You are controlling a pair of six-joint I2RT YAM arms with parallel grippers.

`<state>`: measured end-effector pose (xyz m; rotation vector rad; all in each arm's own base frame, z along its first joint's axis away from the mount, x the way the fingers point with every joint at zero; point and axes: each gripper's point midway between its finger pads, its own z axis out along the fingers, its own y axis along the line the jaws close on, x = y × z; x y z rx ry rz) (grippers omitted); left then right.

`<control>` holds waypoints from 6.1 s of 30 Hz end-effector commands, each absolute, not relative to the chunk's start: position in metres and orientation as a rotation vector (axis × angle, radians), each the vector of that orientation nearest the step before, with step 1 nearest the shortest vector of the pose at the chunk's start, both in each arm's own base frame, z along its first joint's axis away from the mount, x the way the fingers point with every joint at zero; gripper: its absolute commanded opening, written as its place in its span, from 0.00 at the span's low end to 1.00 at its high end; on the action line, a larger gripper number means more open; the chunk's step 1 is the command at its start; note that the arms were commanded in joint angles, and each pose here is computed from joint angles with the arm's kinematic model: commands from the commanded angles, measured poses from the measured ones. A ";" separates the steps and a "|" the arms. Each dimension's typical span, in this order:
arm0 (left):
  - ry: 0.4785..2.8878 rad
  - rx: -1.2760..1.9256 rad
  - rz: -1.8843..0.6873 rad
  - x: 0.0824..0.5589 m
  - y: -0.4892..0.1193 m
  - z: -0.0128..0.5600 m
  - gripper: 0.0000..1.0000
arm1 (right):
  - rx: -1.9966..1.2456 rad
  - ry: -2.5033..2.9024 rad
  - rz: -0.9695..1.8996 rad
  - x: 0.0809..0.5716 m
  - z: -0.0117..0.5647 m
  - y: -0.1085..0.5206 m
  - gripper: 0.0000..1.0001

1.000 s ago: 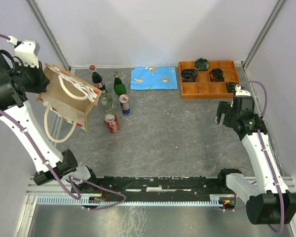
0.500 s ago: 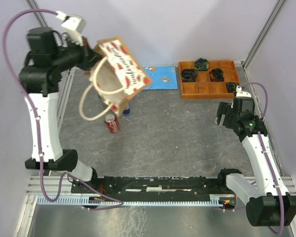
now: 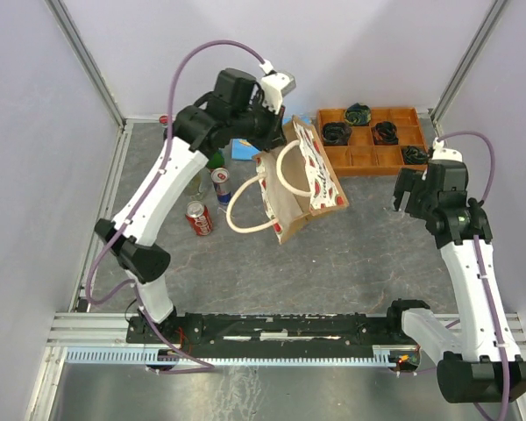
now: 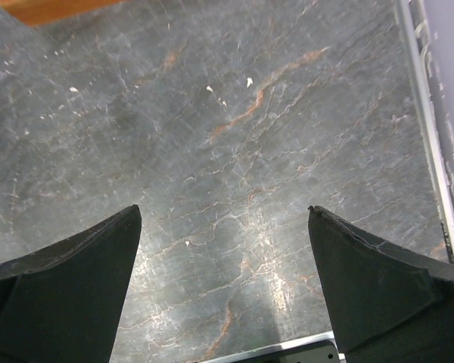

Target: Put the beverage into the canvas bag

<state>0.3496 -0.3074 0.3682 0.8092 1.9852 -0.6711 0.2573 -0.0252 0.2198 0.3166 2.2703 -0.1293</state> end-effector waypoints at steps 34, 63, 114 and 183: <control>2.198 1.592 -0.614 0.306 -0.382 0.180 0.31 | 0.319 2.234 -0.204 0.226 0.245 -0.037 0.99; 2.586 0.672 -0.782 0.296 -0.293 0.220 0.91 | -0.006 2.153 0.515 0.262 0.278 0.080 0.90; 2.693 1.079 -0.610 0.296 -0.304 0.144 0.03 | -0.022 2.132 0.057 0.254 0.271 0.059 0.94; 1.855 -0.055 -0.042 0.442 -0.049 0.372 0.98 | 0.009 2.152 0.074 0.250 0.259 0.060 0.95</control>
